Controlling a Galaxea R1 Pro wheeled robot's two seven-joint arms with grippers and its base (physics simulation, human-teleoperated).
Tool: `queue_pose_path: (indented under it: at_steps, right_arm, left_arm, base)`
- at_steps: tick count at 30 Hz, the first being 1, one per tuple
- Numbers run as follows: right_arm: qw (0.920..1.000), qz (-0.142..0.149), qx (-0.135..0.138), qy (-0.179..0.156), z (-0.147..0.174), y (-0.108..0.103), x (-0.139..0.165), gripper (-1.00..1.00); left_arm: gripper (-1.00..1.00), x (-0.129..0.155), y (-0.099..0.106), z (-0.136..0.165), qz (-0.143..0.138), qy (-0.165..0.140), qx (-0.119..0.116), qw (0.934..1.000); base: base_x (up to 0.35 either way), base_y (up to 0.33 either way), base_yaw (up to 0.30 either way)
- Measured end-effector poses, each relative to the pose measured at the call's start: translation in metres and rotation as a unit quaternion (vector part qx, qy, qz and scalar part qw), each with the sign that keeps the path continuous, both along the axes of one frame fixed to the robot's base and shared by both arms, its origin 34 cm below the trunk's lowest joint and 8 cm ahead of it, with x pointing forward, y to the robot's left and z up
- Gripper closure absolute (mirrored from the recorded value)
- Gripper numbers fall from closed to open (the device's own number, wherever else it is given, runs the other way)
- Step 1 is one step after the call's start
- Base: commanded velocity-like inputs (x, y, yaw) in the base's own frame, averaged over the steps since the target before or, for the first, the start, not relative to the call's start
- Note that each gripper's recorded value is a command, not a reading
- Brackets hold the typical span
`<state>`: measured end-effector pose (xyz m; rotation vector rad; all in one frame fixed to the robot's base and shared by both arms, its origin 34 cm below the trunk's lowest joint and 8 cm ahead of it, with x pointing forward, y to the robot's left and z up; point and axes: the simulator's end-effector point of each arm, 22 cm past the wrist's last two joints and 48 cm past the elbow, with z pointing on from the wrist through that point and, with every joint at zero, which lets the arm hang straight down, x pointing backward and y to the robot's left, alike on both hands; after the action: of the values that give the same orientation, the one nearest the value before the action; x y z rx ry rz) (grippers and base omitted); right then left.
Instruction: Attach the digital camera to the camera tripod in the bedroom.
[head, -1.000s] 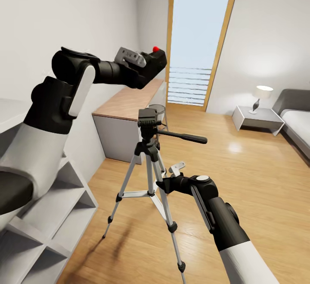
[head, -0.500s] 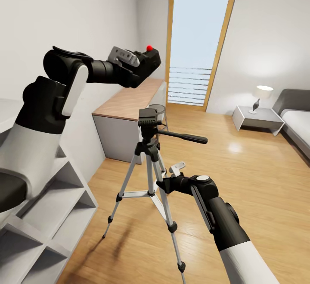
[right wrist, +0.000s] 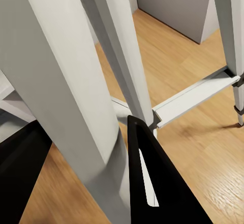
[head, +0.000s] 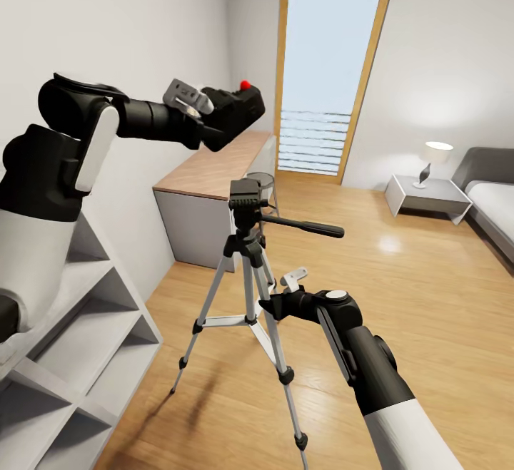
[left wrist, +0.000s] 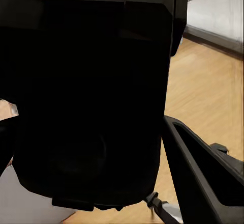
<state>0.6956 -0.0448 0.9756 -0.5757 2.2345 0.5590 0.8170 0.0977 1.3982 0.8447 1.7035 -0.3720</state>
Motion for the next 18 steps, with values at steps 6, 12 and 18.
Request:
queue_pose_path:
  at_steps: [6, 12, 18]
  right_arm:
    - [1.0000, 0.000, 0.000, 0.000, 0.000, 0.000, 0.000, 1.00]
    - [1.0000, 0.000, 0.000, -0.001, 0.000, 0.000, 0.000, 1.00]
    - [1.0000, 0.000, 0.000, -0.001, 0.000, 0.000, 0.000, 1.00]
  left_arm:
    - [1.00, -0.009, 0.004, 0.005, -0.037, -0.017, 0.001, 0.9992]
    - [1.00, -0.021, 0.009, 0.007, -0.083, -0.032, 0.006, 0.9960]
    - [1.00, -0.022, 0.021, 0.006, -0.097, -0.043, 0.015, 0.9943]
  base:
    - [0.000, 0.000, 0.000]
    - [0.000, 0.000, 0.000]
    - [0.000, 0.000, 0.000]
